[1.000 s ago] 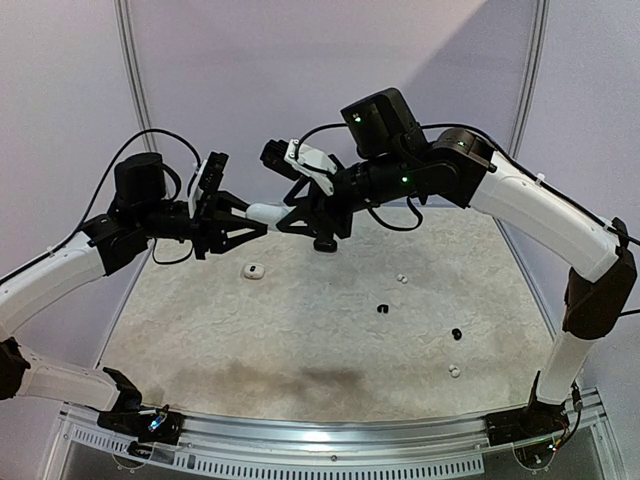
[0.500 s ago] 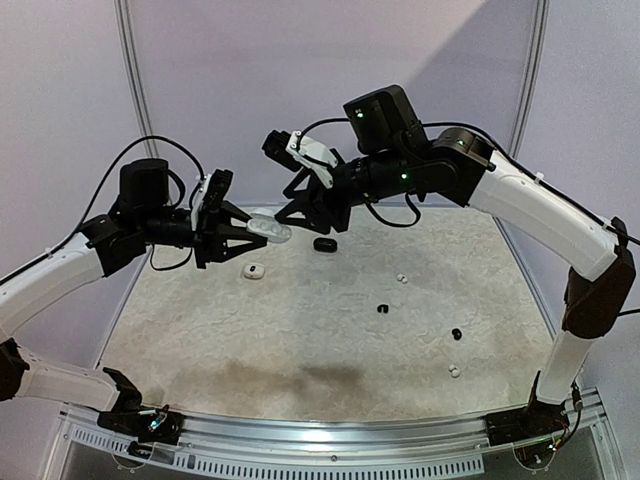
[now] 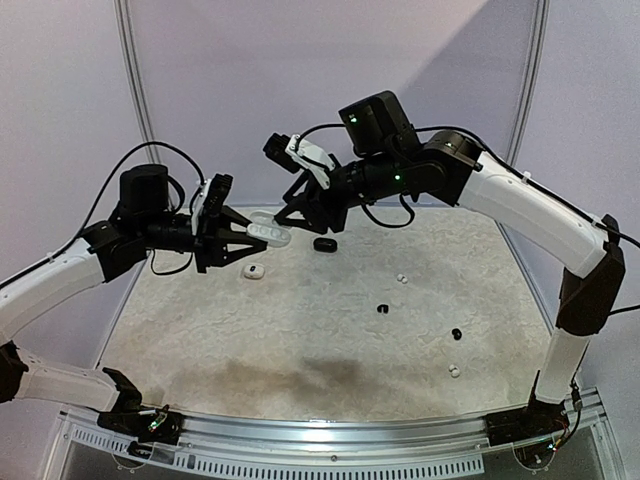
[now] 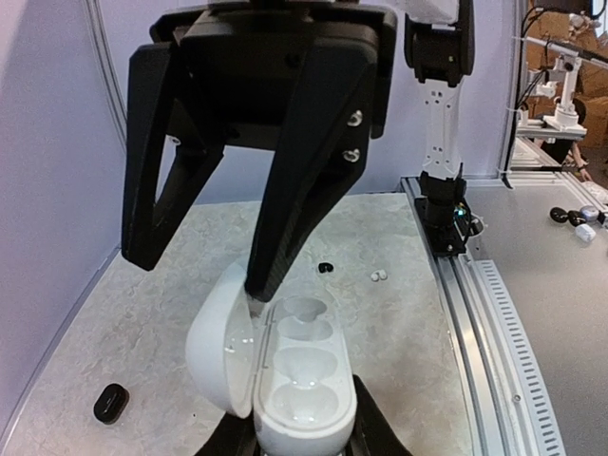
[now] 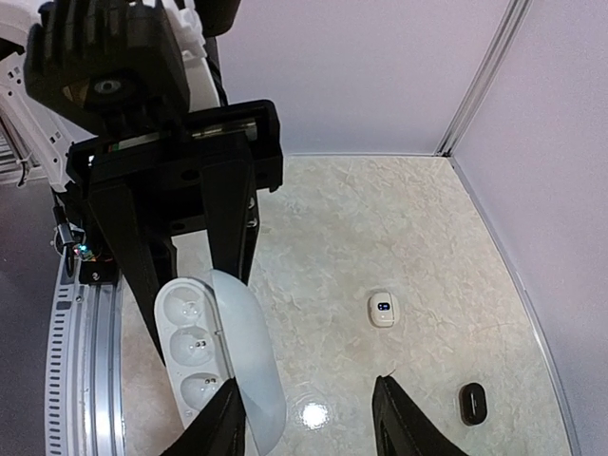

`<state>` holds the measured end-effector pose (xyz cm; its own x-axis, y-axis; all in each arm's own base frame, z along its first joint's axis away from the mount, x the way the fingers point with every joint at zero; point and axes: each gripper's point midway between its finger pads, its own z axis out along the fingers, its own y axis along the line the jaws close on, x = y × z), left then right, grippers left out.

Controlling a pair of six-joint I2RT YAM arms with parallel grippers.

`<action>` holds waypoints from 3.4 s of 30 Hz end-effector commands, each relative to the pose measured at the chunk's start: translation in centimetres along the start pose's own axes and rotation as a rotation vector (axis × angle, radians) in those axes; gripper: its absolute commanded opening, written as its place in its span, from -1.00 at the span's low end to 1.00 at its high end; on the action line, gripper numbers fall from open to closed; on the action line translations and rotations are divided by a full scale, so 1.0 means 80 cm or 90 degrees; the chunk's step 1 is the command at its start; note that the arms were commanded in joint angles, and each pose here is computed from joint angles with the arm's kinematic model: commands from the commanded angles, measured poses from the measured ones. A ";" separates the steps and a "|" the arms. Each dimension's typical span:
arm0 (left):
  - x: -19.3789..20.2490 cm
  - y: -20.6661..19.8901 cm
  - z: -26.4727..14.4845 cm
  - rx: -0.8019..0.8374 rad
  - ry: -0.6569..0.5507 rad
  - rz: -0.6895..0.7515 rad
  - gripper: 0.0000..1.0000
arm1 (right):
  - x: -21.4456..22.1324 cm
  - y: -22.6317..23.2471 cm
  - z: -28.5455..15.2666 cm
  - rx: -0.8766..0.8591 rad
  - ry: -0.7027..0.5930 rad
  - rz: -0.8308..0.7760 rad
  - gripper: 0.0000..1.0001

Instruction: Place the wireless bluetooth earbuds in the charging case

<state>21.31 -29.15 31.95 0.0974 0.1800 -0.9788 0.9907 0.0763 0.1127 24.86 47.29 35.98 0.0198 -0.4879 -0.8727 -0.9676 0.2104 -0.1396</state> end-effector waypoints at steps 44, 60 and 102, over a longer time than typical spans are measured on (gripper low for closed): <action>0.032 0.026 0.012 -0.079 -0.088 -0.155 -1.00 | 0.450 -0.025 -0.155 0.406 0.587 0.714 -0.12; 0.028 0.020 0.012 -0.063 -0.091 -0.148 -1.00 | 0.563 0.068 -0.199 0.425 0.675 0.824 -0.45; 0.031 0.020 0.013 -0.067 -0.078 -0.120 -1.00 | 0.550 0.120 -0.151 0.217 0.575 0.932 -0.76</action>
<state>23.78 -29.51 29.68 -0.0838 0.0227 -0.9962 0.9747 0.2097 -0.0772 14.03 17.40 2.06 -0.9931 -0.0064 0.1174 0.0229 0.9688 0.2469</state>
